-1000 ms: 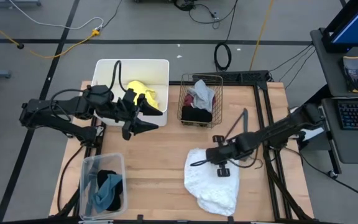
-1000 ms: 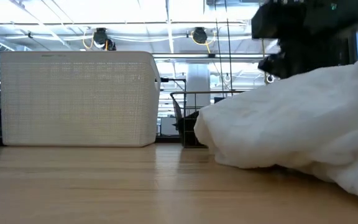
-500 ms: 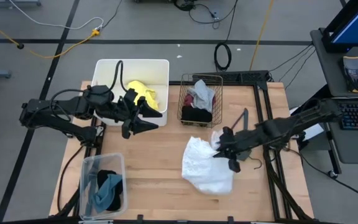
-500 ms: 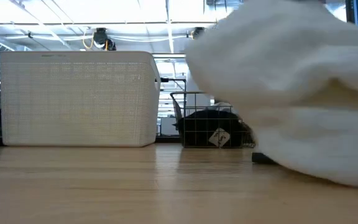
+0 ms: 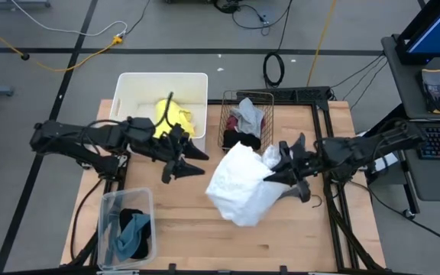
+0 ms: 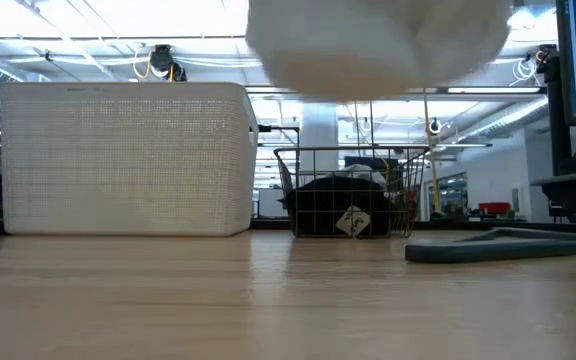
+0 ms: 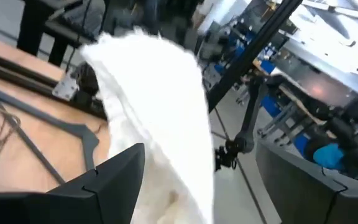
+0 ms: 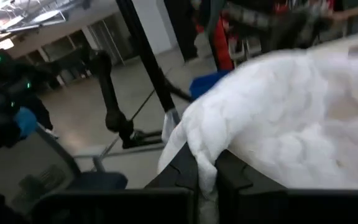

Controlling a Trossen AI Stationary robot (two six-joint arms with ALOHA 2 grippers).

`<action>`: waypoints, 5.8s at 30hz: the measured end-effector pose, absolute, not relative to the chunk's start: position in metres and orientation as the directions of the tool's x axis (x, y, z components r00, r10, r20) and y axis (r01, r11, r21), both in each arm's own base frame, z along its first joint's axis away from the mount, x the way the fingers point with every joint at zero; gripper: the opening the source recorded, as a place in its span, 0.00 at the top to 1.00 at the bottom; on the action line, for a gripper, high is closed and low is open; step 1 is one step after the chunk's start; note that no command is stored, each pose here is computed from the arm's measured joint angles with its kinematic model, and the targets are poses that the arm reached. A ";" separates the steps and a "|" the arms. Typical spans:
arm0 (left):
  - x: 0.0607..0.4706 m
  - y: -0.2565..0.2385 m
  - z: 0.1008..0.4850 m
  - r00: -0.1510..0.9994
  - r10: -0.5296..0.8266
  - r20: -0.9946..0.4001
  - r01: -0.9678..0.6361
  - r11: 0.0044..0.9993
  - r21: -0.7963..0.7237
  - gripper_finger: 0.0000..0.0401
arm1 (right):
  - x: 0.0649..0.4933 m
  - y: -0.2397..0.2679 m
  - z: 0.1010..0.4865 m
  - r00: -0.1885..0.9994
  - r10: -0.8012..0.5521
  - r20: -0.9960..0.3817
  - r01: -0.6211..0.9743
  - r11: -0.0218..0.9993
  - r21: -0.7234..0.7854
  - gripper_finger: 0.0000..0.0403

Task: Pick & Place Cloths
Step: Put the white sweater into the white bin

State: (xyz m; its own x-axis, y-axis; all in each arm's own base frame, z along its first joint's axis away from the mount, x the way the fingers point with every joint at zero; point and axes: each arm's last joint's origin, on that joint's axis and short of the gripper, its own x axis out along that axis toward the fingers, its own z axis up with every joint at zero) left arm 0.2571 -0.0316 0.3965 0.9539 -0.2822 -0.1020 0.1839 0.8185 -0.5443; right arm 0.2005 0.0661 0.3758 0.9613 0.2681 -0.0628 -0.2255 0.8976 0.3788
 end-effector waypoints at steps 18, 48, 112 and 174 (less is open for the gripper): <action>0.310 -0.055 0.374 0.944 -0.330 0.007 0.267 0.751 -0.604 0.23 | 0.243 0.076 0.417 0.978 0.207 0.001 -0.204 0.964 0.169 0.98; 0.342 -0.073 0.348 0.910 -0.412 0.037 0.349 0.716 -0.605 0.56 | 0.320 0.061 0.424 0.961 0.240 0.139 -0.257 0.959 0.123 0.98; 0.200 0.024 0.624 0.818 -0.162 0.552 0.445 0.786 -0.429 0.94 | 0.235 0.054 0.331 0.652 0.199 -0.731 -0.084 0.978 0.192 0.58; 0.272 0.183 0.360 0.001 0.257 -0.966 -0.894 0.434 0.114 0.94 | 0.238 0.054 0.334 0.681 0.206 -0.702 -0.092 0.976 0.198 0.58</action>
State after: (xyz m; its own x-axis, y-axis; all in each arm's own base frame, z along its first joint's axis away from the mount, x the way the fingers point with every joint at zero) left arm 0.2717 0.1833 0.3602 0.0014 0.2570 -0.9664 -0.8939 0.4335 0.1140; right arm 0.2380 0.0543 0.3341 0.6813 0.2062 -0.7024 -0.0917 0.9760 0.1976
